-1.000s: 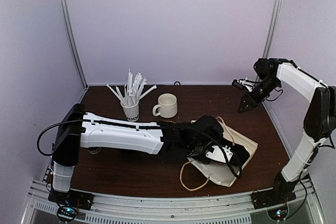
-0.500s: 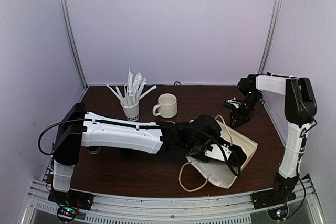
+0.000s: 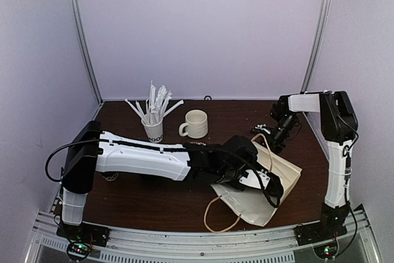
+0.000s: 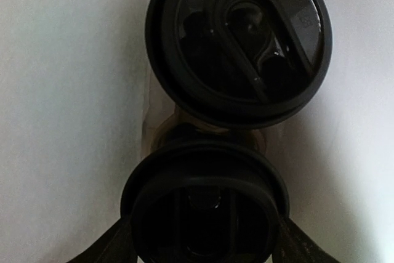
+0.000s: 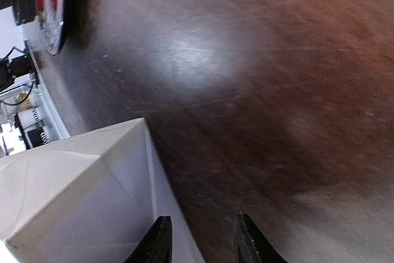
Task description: Pack the takeout coffee
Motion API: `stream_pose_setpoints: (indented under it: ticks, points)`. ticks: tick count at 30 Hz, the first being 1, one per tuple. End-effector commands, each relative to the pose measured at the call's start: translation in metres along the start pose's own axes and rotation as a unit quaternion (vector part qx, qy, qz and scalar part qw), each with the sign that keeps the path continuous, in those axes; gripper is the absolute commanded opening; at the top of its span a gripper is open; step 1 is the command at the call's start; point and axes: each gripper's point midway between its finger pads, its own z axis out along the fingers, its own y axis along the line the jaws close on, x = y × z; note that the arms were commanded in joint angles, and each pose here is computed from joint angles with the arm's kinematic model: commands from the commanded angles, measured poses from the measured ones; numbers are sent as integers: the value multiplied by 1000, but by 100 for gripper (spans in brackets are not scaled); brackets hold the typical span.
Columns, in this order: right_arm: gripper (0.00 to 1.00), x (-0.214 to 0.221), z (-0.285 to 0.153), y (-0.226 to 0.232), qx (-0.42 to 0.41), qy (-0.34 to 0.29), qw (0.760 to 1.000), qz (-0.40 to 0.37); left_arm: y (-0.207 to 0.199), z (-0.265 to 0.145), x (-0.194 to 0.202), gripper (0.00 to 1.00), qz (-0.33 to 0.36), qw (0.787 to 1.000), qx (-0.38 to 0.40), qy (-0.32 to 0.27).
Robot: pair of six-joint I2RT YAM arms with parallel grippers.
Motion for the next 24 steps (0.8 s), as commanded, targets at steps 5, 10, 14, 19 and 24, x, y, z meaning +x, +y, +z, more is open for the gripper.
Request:
stream_pose_setpoints:
  ticks: [5, 10, 14, 19, 24]
  points:
    - [35, 2, 12, 57, -121, 26, 992, -29, 7, -8, 9, 63, -12, 1000, -5, 1]
    - [35, 6, 16, 73, -153, 42, 987, -33, 13, -19, 8, 63, -14, 1000, -11, 1]
    - [35, 7, 13, 85, -183, 48, 982, -24, 11, -33, 7, 63, -25, 1000, -1, -8]
    - [35, 19, 22, 109, -230, 87, 969, -20, -1, -55, 1, 63, -24, 999, 19, -11]
    - [36, 16, 32, 108, -221, 105, 969, -26, -17, -60, -1, 63, -25, 997, 65, -15]
